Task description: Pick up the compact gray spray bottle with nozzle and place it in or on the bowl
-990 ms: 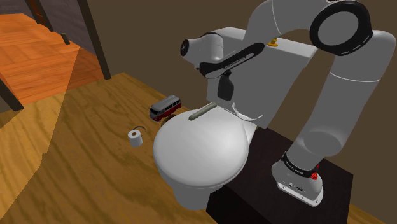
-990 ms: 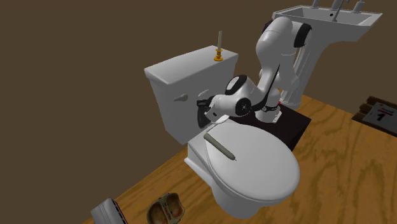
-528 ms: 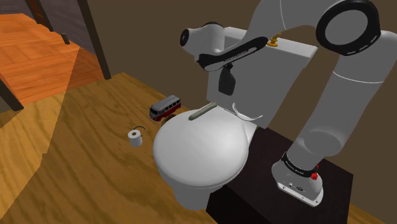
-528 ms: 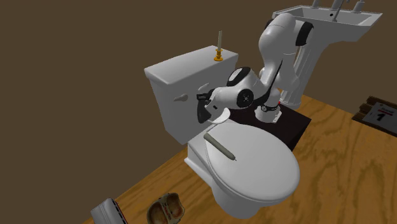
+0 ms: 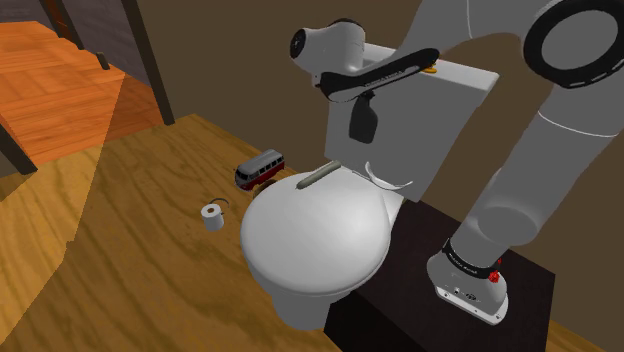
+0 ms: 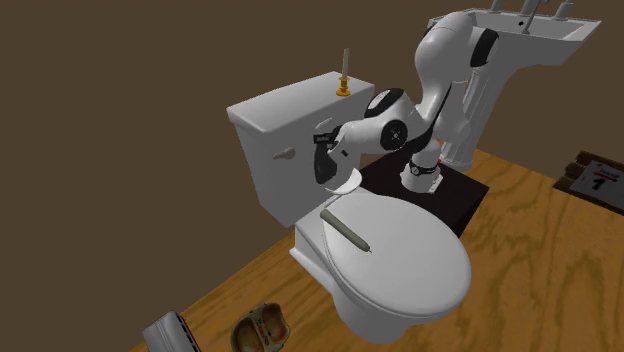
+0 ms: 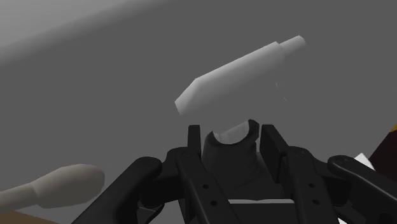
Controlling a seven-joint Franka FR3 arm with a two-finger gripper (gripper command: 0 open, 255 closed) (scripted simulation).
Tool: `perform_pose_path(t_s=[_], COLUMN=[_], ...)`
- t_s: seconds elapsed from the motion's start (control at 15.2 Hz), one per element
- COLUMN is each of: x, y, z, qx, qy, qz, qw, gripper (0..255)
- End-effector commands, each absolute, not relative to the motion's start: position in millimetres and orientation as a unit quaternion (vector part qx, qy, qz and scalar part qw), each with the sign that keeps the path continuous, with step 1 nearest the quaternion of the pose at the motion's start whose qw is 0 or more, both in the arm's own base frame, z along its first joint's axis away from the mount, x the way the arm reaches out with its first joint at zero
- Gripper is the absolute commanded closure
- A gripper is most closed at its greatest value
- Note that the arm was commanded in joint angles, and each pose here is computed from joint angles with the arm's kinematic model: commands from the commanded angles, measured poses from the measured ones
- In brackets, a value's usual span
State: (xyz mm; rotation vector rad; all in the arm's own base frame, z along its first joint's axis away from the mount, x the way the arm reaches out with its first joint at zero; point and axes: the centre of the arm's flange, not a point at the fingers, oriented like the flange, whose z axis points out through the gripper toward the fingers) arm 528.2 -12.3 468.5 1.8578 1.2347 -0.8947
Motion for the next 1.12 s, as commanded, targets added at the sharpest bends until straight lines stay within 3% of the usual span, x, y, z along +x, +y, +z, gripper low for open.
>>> perform_pose_path(t_s=[0.0,0.66,1.06], x=[502,384,378], y=[-26,-63,-65], z=[478,523,499], qx=[0.723,0.723,0.723], qy=[0.475,0.475,0.475], qz=[-0.350,-0.350,-0.350], qw=[0.361,0.361,0.361], gripper=[255,255,255])
